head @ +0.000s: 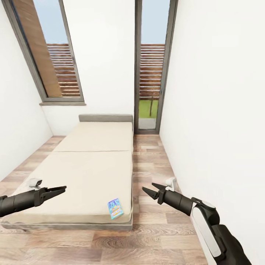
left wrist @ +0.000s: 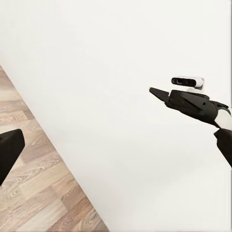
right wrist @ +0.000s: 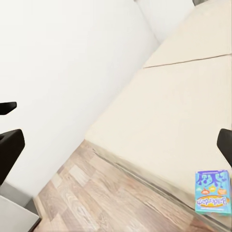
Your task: Put all the toys in the child's room - the three board games (two on the bed and one on the table), the two jigsaw puzzles on the table, and the tennis ball on the table - inside the toy box on the table in the child's room.
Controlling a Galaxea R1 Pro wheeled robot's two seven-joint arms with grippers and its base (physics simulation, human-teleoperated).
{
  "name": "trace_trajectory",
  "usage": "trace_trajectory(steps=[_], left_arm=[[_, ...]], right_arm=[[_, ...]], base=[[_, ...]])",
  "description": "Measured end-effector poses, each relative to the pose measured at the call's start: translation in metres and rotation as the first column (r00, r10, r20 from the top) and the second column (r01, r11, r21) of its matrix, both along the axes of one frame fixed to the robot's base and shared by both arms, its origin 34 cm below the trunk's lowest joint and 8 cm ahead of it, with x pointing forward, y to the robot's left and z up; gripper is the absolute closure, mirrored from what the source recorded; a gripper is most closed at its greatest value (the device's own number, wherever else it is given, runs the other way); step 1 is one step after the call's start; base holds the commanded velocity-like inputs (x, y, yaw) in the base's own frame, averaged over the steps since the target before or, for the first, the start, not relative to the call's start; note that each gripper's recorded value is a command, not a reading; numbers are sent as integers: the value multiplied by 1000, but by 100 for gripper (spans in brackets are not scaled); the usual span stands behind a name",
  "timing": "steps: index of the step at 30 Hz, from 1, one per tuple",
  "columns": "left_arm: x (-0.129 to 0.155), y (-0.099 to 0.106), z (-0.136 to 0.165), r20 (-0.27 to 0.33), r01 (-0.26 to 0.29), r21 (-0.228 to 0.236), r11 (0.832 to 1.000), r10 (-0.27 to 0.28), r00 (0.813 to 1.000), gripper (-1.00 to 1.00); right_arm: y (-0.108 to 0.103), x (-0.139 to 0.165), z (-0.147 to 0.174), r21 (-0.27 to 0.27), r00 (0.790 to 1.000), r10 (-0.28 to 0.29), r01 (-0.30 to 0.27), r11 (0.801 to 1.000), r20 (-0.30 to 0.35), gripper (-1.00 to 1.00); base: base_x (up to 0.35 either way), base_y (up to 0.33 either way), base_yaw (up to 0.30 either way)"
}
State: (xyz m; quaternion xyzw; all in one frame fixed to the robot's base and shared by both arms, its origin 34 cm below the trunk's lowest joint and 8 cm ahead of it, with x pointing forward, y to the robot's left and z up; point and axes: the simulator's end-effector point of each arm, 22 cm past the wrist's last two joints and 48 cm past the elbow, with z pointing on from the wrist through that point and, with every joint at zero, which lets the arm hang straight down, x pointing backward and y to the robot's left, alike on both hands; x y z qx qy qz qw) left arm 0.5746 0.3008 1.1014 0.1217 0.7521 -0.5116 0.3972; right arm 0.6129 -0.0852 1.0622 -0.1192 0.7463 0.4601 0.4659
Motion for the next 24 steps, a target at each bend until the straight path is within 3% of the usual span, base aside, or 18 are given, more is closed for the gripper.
trace_trajectory(steps=[7, 15, 24], left_arm=[[0, 0, 1, 2, 0, 0, 1000, 0, 1000, -100], [0, 0, 1, 3, 0, -1, 1000, 0, 1000, -100], [0, 0, 2, 3, 0, -3, 1000, 0, 1000, -100]], right_arm=[[-1, 1, 0, -7, 1000, -5, 5, 1000, 1, -100], [-1, 1, -2, -12, 1000, -10, 10, 1000, -2, -100], [-2, 2, -3, -14, 1000, -13, 13, 1000, -4, -100]], base=[[0, 77, -200], [15, 171, -38], [16, 22, -6]])
